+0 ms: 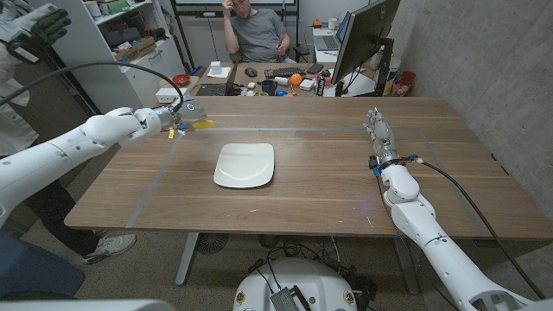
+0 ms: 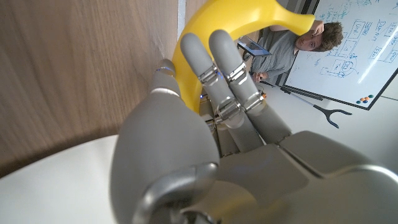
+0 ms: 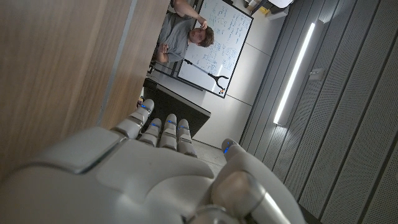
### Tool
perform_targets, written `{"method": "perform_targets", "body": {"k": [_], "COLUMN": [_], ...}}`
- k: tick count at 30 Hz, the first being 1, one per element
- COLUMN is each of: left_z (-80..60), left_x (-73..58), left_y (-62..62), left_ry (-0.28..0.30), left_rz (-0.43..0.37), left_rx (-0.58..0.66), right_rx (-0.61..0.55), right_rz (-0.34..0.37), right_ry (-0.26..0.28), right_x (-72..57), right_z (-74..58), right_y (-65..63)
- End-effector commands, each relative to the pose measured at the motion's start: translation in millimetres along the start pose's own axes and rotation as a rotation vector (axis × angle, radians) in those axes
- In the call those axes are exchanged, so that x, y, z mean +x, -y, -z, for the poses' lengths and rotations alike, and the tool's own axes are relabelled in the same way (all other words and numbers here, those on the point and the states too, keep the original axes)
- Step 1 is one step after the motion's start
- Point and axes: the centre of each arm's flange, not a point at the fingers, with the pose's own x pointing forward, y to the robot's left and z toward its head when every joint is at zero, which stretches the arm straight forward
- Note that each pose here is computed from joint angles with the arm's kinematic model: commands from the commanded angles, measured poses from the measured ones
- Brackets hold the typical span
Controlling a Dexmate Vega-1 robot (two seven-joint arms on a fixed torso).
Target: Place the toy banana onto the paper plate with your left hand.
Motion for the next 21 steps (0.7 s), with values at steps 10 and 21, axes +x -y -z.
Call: {"method": "perform_targets", "body": {"k": [10,21], "left_z": [-13.1,-18.5], "left_x": [9.0,15.3], "left_y": [-28.3,-43.5], "left_ry": [0.044,0.072], "left_rz": [-0.139,-0.191], "left_rx": [-0.109,-0.158], "right_rx": [-0.018,-0.022], "right_rz": [0.005,0.009], "right_ry": [0.008,0.015], "right_x": [-8.4,-11.5], "right_z": [-3.5,-4.5], "right_y": [1.0,3.8]}}
